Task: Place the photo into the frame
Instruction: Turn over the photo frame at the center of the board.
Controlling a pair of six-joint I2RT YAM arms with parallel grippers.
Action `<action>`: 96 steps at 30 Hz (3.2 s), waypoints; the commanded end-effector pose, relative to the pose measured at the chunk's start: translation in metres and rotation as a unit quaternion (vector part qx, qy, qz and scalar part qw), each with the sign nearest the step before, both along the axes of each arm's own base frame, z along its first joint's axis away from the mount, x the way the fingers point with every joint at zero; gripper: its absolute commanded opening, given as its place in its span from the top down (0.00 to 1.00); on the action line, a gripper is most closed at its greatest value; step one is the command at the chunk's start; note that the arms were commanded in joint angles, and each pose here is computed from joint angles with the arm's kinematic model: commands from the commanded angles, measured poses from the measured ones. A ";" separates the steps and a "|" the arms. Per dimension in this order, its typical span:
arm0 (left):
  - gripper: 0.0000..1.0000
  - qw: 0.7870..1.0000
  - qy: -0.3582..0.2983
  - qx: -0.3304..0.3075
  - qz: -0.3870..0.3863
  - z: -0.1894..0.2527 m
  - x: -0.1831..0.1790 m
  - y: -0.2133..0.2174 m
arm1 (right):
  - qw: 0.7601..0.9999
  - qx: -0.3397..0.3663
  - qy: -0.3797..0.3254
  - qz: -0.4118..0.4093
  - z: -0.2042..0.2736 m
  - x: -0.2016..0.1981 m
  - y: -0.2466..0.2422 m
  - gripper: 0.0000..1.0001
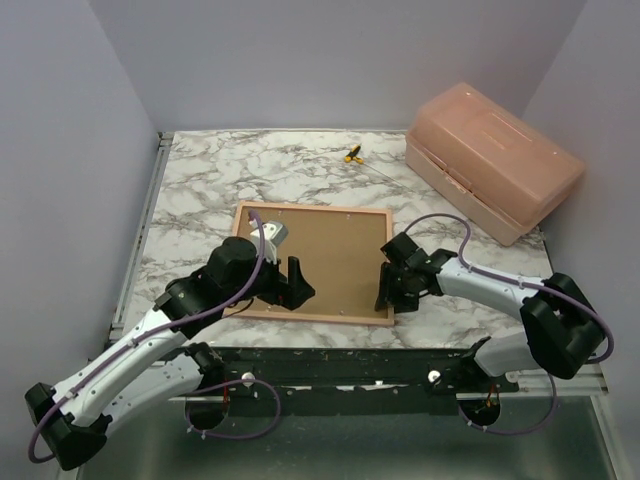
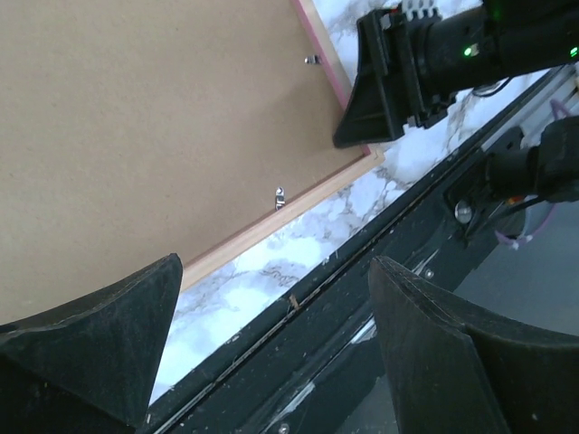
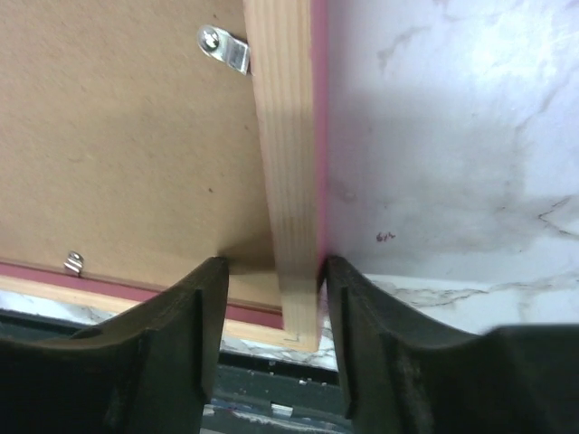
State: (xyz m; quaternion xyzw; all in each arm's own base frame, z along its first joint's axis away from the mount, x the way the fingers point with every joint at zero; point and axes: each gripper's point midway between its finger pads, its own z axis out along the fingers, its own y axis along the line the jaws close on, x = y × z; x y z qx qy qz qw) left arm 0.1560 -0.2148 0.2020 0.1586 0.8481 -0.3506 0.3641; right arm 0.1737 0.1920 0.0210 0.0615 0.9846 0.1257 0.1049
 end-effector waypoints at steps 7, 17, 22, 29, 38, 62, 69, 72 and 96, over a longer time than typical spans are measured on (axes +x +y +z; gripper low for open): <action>0.08 0.996 -0.049 0.065 -0.043 -0.020 -0.003 -0.020 | 1.000 -0.014 0.016 -0.001 -0.011 -0.012 -0.005 0.88; 0.02 0.976 -0.116 0.160 -0.091 -0.026 -0.018 -0.031 | 0.999 0.031 -0.024 0.016 0.058 0.011 0.020 1.00; 0.01 0.956 -0.159 0.217 -0.117 -0.025 -0.023 -0.030 | 0.997 0.051 -0.045 0.029 0.098 0.019 0.029 1.00; 0.01 0.919 -0.206 0.314 -0.119 -0.037 -0.020 -0.019 | 0.992 0.089 -0.072 0.047 0.144 0.023 0.041 1.00; 0.01 0.855 -0.262 0.447 -0.028 -0.041 0.007 -0.004 | 0.988 0.118 -0.086 0.057 0.174 0.020 0.045 1.00; 0.60 0.804 -0.285 0.521 0.009 -0.032 0.021 0.003 | 0.978 0.132 -0.157 0.042 0.208 0.028 0.035 0.44; 0.63 0.821 -0.287 0.493 0.013 -0.007 0.018 0.008 | 0.941 0.151 -0.299 0.053 0.268 0.041 0.019 0.00; 0.65 0.838 -0.287 0.465 0.011 0.007 0.015 0.009 | 0.911 0.163 -0.371 0.078 0.293 0.041 0.013 0.00; 0.65 0.912 -0.255 0.316 -0.060 0.041 -0.018 0.015 | 0.515 0.180 -0.651 0.527 0.306 -0.054 0.039 0.00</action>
